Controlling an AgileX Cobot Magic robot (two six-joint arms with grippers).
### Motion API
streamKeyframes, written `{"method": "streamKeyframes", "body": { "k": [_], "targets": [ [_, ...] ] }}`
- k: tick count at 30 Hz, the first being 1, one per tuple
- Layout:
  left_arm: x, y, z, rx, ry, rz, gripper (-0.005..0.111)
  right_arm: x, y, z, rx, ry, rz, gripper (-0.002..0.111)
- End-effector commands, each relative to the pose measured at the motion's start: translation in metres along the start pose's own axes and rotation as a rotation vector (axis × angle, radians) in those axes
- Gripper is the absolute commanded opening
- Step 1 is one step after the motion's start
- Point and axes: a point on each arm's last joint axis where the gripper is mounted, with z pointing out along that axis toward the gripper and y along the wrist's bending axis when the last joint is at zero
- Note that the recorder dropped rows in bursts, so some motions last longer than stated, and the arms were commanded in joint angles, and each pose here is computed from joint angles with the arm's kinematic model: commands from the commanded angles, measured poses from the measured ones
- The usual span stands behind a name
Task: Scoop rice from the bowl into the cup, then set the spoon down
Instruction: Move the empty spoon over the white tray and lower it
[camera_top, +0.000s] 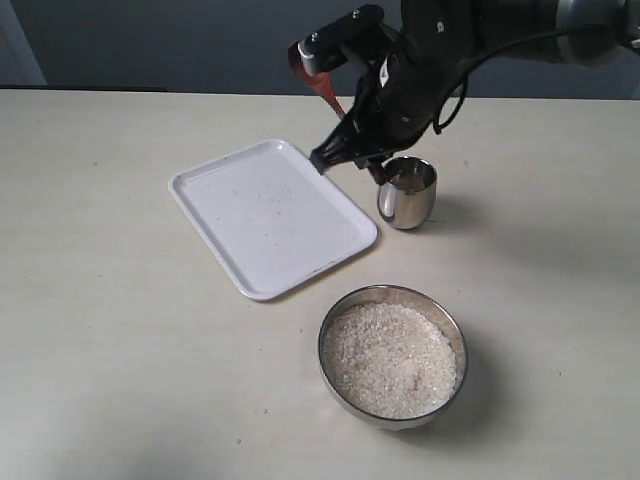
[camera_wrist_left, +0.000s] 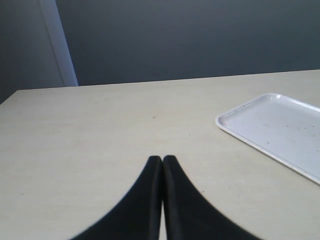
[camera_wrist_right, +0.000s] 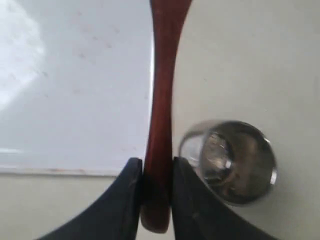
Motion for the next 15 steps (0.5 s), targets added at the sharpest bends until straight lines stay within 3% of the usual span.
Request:
{"method": "streamKeyframes", "body": {
  "k": [1, 9, 15],
  "targets": [
    [-0.002, 0.000, -0.001, -0.002, -0.015, -0.003, 0.001, -0.023, 0.005, 0.008, -0.092, 0.036, 0.062, -0.001],
    [-0.002, 0.000, -0.001, -0.002, -0.015, -0.003, 0.001, -0.047, 0.010, 0.055, -0.173, 0.279, 0.055, -0.001],
    [-0.002, 0.000, -0.001, -0.002, -0.015, -0.003, 0.001, -0.055, 0.019, 0.098, -0.246, 0.286, 0.065, -0.001]
  ]
}}
